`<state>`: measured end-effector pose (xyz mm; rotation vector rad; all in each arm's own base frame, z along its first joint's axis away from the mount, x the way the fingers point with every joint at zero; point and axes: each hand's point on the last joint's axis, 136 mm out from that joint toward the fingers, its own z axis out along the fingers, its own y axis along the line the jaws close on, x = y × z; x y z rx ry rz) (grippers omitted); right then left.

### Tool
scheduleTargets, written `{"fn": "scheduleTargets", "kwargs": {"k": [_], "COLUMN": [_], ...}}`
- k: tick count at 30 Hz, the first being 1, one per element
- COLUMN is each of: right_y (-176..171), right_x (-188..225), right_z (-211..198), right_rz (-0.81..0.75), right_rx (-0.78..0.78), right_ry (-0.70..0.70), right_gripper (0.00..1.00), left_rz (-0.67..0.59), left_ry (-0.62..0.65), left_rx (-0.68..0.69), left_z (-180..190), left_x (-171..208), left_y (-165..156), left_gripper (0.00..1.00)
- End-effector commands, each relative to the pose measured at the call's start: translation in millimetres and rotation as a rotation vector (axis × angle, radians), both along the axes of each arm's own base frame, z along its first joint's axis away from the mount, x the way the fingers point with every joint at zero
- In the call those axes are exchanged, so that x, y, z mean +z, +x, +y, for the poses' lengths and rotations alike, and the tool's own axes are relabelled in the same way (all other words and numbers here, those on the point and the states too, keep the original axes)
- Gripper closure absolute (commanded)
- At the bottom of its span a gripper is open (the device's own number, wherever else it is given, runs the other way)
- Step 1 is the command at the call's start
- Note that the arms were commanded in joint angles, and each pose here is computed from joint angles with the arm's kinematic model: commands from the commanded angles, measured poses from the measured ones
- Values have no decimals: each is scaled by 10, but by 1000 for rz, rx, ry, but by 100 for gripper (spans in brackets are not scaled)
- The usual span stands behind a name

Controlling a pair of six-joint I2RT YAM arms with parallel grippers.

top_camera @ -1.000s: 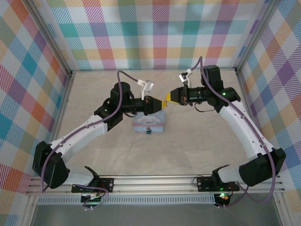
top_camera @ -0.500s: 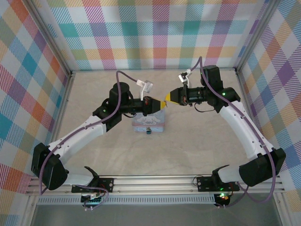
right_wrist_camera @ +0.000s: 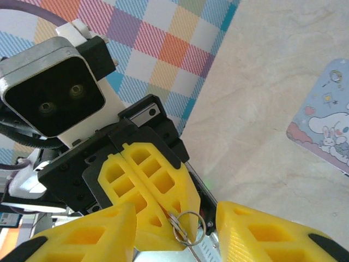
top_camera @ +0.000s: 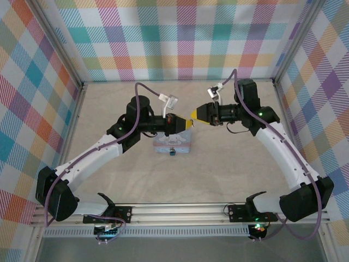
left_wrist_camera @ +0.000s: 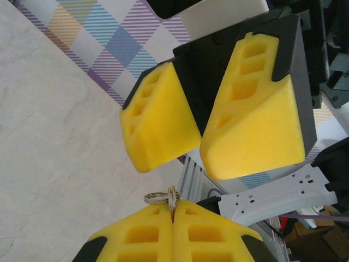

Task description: Unlock a padlock with a key

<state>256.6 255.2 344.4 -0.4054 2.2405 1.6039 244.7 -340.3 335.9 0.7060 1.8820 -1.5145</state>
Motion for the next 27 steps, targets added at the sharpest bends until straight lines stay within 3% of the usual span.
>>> {"fn": "scheduleTargets", "kwargs": {"k": [1,9,17,27], "right_y": [-118,-212,-300,-411], "right_x": [177,192,142,196], "right_z": [34,82,91,96], "right_rz": [-66,-63,-61,-80], "right_rx": [74,145,186,234], "right_ry": [74,111,112,142], "right_gripper": [57,66,62,89], "left_rz": [-56,-57,-72,-71], "left_ry": [-45,-55,-69,-68], "left_rx": [-64,-75,-74,-75], "left_z": [-7,-23,-27,-31], "left_x": [245,278,351,357], "left_y": [-152,-155,-149,-144], "left_gripper": [100,100,100,100]}}
